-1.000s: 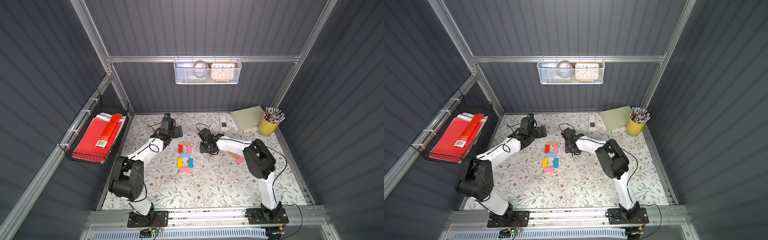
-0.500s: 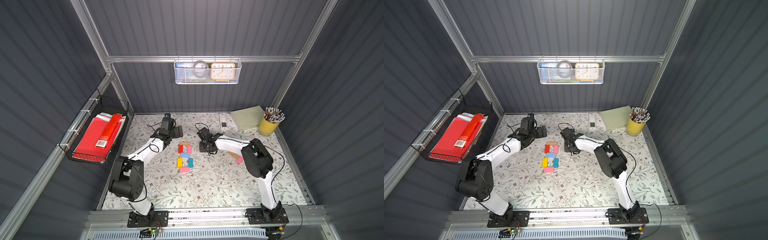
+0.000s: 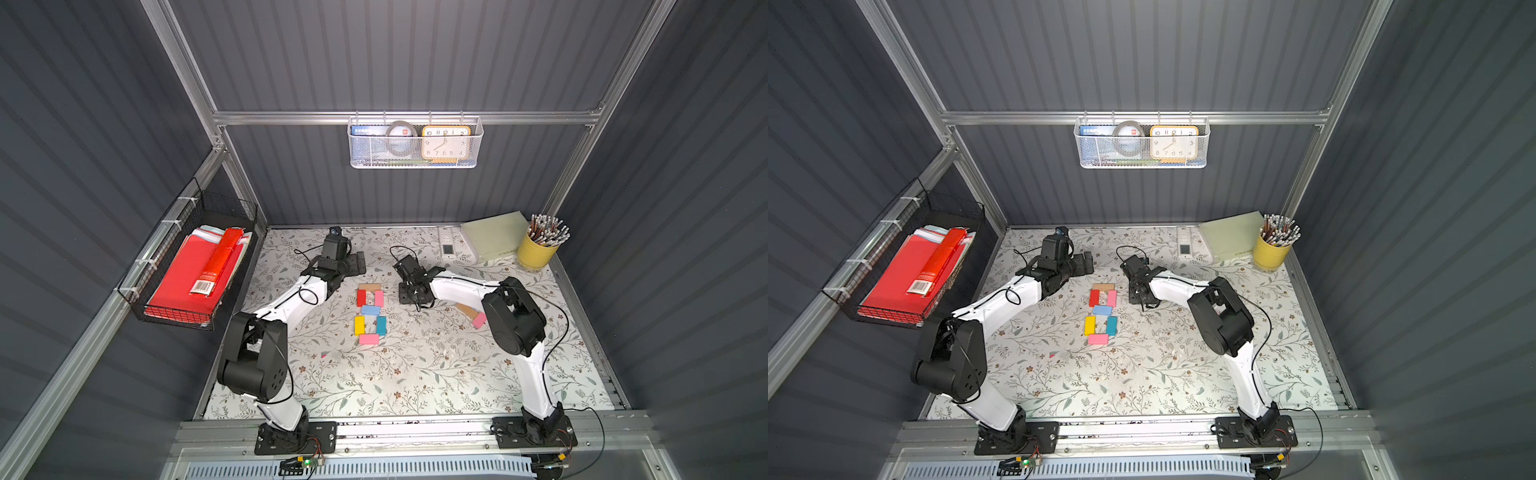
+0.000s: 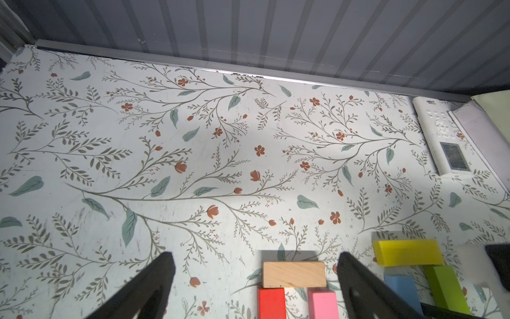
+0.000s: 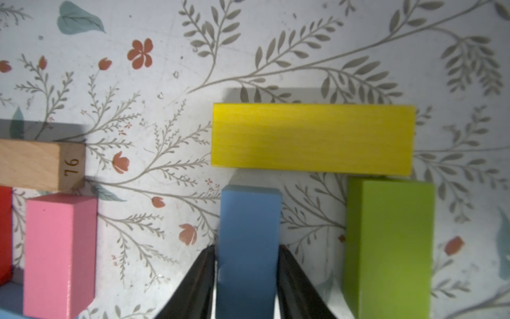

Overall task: Assemble the number 8 with building blocks
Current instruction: Adjust the building block at the center of the board.

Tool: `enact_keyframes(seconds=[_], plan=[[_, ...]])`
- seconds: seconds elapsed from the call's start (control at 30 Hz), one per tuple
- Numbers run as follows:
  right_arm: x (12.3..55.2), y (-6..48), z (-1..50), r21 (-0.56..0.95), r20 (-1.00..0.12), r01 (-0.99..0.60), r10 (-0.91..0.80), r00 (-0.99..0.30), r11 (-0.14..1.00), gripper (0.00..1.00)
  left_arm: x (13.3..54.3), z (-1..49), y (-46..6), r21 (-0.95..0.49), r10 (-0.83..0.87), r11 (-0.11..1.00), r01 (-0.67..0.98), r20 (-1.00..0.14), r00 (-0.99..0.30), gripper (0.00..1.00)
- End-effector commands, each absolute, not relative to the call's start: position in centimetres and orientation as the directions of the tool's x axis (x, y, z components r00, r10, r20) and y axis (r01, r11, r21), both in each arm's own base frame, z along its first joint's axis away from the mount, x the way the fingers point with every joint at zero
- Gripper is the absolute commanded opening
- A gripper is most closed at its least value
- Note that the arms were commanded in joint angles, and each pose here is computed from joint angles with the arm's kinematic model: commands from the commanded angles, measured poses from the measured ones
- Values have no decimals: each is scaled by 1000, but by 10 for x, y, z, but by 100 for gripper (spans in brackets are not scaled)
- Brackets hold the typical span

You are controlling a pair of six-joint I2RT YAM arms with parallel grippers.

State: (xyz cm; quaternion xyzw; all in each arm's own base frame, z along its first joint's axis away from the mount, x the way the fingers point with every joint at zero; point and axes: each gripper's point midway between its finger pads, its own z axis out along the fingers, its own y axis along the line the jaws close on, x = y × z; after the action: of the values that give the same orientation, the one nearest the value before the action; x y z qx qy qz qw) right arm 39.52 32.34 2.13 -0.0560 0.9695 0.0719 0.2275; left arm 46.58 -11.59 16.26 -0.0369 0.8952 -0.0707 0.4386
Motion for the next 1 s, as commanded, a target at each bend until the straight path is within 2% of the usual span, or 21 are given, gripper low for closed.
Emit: enact_keyframes(seconds=[0.0, 0.13, 0.3, 0.47, 0.73, 0.97], plan=[[397, 327, 11, 109, -441, -144, -82, -894, 983, 48, 462, 168, -118, -169, -129, 986, 9, -784, -607, 96], [401, 327, 32, 111, -468, -145, -77, -881, 983, 52, 462, 168, -117, -169, -130, 986, 7, -785, -606, 96], [409, 328, 111, 157, -580, -178, -55, -812, 971, 54, 461, 171, -118, -175, -133, 984, 12, -790, -598, 96], [414, 292, 164, 129, -655, -175, -48, -754, 976, 55, 461, 177, -121, -187, -132, 982, 35, -799, -587, 96], [411, 206, 144, 116, -578, -86, -3, -816, 990, 55, 461, 181, -127, -198, -124, 978, 67, -806, -579, 96], [399, 236, 121, 203, -534, -136, -7, -845, 970, 55, 462, 181, -127, -195, -120, 978, 70, -808, -576, 96]])
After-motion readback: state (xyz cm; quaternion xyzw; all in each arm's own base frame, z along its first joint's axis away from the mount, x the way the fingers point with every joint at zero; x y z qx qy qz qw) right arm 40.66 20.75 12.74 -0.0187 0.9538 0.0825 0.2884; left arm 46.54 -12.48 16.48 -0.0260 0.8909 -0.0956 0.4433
